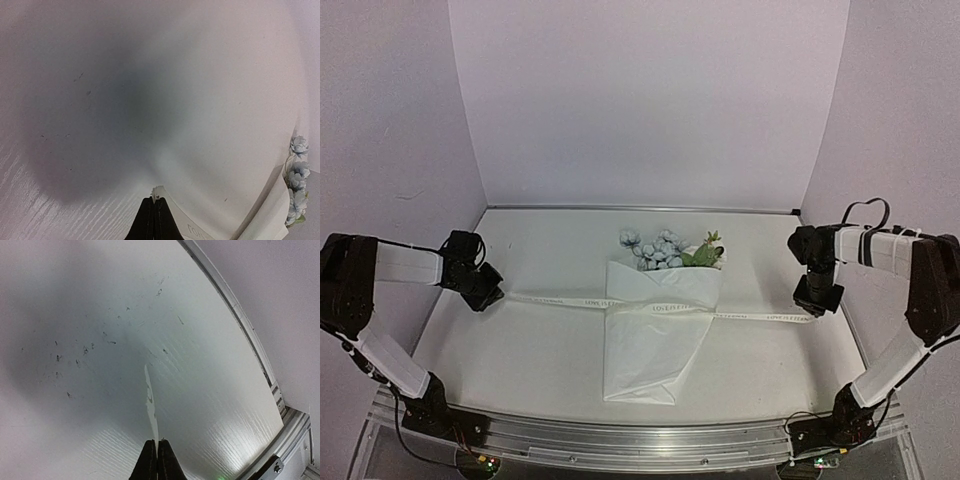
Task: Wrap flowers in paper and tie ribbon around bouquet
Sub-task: Cross the ribbon over the folded bouquet, then tie the ribbon around the folded bouquet.
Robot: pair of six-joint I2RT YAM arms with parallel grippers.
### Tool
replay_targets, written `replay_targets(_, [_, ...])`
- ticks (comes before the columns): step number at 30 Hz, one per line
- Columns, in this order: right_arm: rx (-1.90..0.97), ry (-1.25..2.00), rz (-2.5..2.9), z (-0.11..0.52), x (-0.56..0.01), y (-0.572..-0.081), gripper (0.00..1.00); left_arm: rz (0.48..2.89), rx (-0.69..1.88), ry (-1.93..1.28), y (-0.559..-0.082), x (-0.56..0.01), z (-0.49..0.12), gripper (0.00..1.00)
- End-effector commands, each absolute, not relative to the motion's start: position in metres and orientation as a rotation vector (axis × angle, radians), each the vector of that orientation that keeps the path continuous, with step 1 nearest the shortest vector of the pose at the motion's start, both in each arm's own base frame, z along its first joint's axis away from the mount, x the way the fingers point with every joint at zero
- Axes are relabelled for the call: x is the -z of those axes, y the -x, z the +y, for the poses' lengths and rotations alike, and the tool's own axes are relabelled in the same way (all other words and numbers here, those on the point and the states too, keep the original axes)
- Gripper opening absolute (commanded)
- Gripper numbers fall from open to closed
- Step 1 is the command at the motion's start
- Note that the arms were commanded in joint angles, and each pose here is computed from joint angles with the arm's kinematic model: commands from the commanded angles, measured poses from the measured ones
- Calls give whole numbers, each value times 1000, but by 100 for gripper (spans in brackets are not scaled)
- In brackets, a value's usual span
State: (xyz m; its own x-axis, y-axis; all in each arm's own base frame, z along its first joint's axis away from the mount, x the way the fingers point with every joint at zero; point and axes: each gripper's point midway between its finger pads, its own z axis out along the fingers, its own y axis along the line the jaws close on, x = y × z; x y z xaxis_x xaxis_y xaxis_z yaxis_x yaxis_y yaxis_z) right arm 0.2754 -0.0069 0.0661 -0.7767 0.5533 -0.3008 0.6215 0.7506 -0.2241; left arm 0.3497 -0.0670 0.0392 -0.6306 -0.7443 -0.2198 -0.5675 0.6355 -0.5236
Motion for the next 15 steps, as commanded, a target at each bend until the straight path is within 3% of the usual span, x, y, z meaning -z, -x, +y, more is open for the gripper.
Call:
replay_targets(1, [331,-902,2823,14,-64,-283,0,2396,718,1078,-358,-36,-80,0])
replay_targets(5, [264,-869,2853,26,-64,-284,1,2357,818,1152,-355,-36,-88,3])
replay_targets(8, [229,-858,2855,29,-68,-283,15,2304,849,1195,-357,-45,-87,20])
replay_targets(11, [188,-852,2850,33,-73,-283,35,2251,852,1230,-357,-58,-83,42])
replay_targets(13, [174,-846,2838,33,-77,-282,47,2239,858,1235,-354,-66,-83,49])
replay_targets(15, [157,-819,2825,35,-84,-282,56,2233,859,1231,-352,-76,-87,66])
